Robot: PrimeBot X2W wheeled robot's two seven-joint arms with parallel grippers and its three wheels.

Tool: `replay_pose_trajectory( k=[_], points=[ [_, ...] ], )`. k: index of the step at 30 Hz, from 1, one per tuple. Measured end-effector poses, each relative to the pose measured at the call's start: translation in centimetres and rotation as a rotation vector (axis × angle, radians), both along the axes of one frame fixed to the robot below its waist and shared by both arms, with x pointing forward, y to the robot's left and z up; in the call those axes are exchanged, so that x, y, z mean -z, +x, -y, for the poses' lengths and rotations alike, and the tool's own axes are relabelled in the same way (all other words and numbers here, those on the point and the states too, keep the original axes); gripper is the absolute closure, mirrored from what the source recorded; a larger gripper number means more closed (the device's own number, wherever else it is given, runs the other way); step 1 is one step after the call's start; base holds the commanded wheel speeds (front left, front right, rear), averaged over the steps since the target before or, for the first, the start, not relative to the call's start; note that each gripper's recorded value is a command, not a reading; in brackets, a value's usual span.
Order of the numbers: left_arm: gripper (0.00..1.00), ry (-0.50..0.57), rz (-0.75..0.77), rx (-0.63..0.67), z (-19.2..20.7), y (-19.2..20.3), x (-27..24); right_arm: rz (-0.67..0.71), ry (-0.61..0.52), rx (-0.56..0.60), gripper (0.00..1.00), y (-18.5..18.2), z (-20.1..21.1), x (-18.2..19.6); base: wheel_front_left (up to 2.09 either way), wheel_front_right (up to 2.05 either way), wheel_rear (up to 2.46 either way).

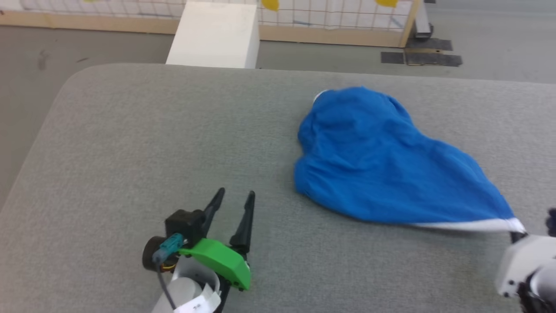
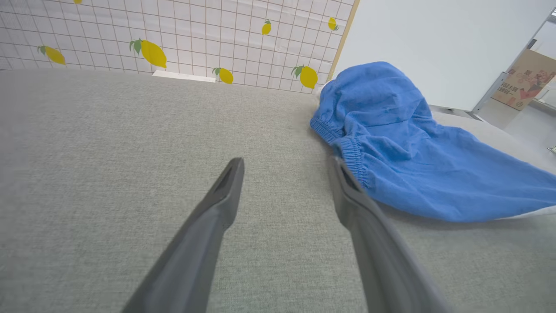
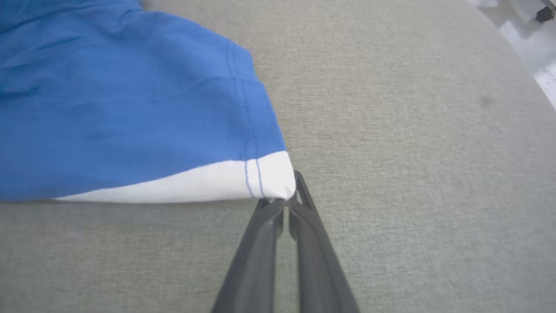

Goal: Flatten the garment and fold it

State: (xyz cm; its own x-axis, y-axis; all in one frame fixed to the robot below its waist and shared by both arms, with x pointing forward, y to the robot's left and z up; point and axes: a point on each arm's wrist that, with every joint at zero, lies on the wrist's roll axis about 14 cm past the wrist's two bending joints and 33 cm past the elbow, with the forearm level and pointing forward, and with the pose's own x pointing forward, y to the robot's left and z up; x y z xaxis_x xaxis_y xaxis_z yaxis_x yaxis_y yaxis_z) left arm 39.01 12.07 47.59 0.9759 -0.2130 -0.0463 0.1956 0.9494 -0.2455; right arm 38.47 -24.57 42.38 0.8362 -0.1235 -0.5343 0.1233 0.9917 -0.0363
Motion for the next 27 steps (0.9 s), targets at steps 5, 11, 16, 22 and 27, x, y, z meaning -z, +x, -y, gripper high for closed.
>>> replay_pose_trajectory(
  k=[5, 11, 16, 22, 27],
  points=[
    [0.00, 0.028, -0.034, 0.125, 3.3, 0.2, 0.6, -0.025, -0.008, 0.096, 1.00, -2.6, 3.2, 0.5, 0.00, 0.00, 0.00],
    [0.00, 0.142, -0.106, 0.324, 7.9, -0.1, 2.5, -0.028, 0.008, 0.129, 1.00, -3.8, 4.0, 0.7, 0.00, 0.00, 0.00],
    [0.00, 0.224, -0.175, 0.460, 11.0, 0.1, 4.4, -0.034, 0.005, 0.177, 1.00, -4.8, 5.4, 1.0, 0.00, 0.00, 0.00],
    [0.00, 0.266, -0.223, 0.597, 14.3, 0.1, 5.8, -0.050, -0.004, 0.258, 1.00, -5.8, 7.8, 1.6, 0.00, 0.00, 0.00],
    [0.00, 0.311, -0.251, 0.706, 16.2, -0.7, 7.3, -0.066, -0.004, 0.279, 1.00, -6.2, 8.3, 2.3, 0.00, 0.00, 0.00]
  ],
)
